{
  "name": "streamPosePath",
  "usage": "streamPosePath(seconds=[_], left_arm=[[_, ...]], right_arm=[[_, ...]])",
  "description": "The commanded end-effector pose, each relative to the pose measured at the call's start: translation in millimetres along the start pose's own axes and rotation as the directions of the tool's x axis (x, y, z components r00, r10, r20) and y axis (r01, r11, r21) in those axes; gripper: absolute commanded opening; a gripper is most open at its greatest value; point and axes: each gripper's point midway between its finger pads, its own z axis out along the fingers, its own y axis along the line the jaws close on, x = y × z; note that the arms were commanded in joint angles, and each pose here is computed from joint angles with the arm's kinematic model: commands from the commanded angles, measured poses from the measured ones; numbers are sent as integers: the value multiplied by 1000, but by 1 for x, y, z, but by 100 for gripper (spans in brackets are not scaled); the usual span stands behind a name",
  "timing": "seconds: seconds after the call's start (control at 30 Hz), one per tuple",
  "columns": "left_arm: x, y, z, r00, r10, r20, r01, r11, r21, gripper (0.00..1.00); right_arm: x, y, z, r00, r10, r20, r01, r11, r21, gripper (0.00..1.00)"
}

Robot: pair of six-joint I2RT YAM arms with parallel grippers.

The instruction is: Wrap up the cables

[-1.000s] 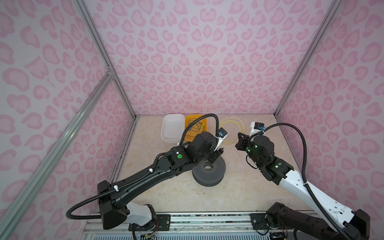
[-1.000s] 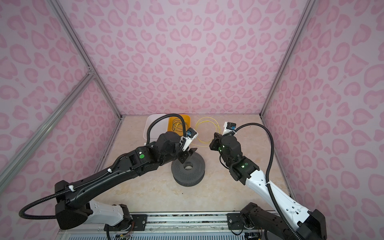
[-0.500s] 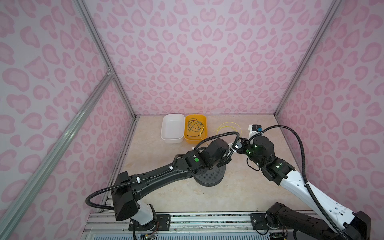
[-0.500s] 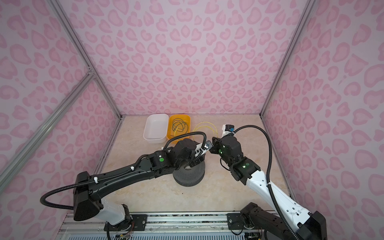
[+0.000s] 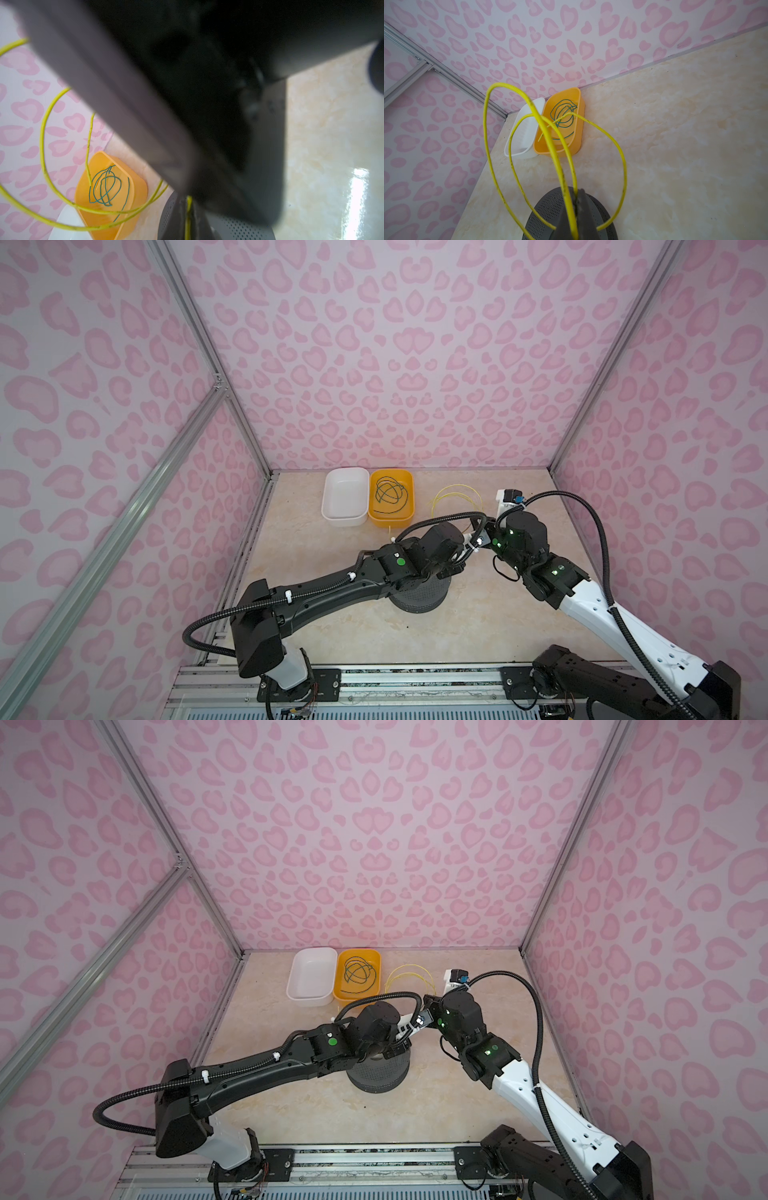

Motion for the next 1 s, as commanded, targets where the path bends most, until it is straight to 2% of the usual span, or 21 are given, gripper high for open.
streamPosePath(seconds=[0.0,0.17,0.27,0.37,0.47,0.67,0.77,0.83,0.97], left_arm=[[-9,5,1,999,-30,37,30,999,-16,3],[-11,-1,-3,997,-55,53,54,998,21,3],[-12,-2,-3,996,-66,61,65,998,27,3],[-5,-9,-2,995,-83,56,80,995,52,3],[-4,-10,-4,991,-115,63,110,991,77,3],[-6,-7,-8,972,-219,84,205,967,153,4],[-9,0,-14,955,-276,107,254,950,182,4],[-15,7,-21,937,-319,139,290,937,196,4],[-24,17,-33,920,-347,180,310,928,204,3]], right_arm=[[1,4,0,1000,4,-12,-4,1000,-19,0],[1,8,-1,1000,10,-14,-11,999,-35,2],[-4,11,-4,1000,15,-5,-15,999,-49,14],[-13,11,-10,999,38,9,-38,997,-66,33],[-28,10,-21,996,84,29,-81,991,-105,42],[-63,-2,-51,984,139,113,-124,984,-131,47],[-73,-18,-64,977,140,159,-127,988,-90,47],[-71,-29,-65,975,159,157,-149,986,-77,46],[-53,-32,-51,973,210,92,-198,972,-125,46]])
